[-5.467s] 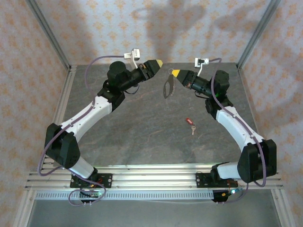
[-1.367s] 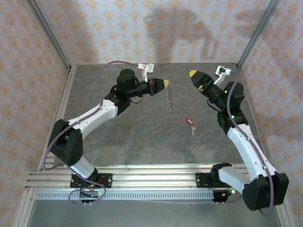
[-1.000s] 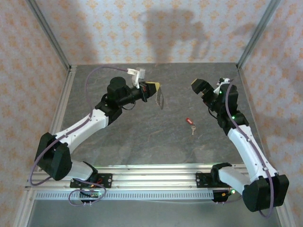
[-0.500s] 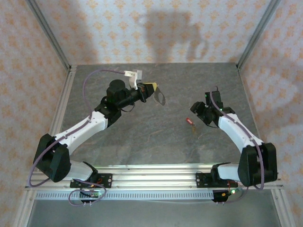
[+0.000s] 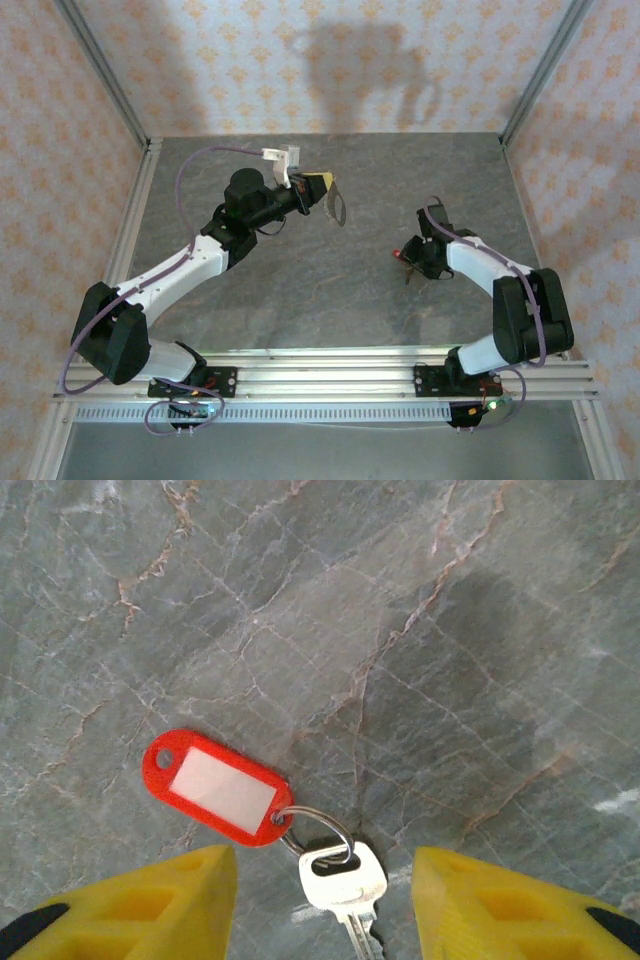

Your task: Put the keys on the keyring

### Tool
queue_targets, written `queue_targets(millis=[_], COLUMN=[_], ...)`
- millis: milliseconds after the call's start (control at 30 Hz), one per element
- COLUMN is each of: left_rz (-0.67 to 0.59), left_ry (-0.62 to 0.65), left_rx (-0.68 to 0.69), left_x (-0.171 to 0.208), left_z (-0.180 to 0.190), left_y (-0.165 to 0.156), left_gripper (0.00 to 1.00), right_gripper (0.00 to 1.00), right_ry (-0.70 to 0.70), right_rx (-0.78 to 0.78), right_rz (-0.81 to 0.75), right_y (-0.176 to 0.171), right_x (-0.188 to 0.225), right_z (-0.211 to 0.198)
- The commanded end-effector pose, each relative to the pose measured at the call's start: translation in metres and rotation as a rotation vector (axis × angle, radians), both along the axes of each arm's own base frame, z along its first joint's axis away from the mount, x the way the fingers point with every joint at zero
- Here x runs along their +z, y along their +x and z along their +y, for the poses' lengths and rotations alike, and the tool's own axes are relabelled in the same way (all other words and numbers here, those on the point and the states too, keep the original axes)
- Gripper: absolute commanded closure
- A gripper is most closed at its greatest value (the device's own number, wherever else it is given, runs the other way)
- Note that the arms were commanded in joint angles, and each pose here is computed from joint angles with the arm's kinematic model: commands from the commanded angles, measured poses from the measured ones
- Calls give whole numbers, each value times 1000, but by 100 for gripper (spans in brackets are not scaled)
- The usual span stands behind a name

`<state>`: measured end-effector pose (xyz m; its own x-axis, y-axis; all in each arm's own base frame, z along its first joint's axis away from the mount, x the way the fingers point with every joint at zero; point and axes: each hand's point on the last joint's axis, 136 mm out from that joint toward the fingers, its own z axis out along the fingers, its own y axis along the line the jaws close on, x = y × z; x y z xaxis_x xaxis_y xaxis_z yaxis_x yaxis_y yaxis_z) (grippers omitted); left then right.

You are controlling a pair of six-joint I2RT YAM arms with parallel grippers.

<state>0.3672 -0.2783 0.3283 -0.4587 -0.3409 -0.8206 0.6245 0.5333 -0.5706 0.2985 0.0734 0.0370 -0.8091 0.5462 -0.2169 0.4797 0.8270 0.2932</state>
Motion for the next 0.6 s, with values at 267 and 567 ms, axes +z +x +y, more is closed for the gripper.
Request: queue_targets(millis=[267,567], left_rz=[-54,-51], left_ry=[-11,-19], left_rx=[-58,-55], left_x=[13,13], left_z=[-9,-8], left_y=[-9,-9], left_gripper=[100,100], right_gripper=[53,66], right_ry=[25,82], right_rx=[57,91], right_rz=[-73,-81], right_y=[11,13], right_x=[-5,-4], right_z=[12,26])
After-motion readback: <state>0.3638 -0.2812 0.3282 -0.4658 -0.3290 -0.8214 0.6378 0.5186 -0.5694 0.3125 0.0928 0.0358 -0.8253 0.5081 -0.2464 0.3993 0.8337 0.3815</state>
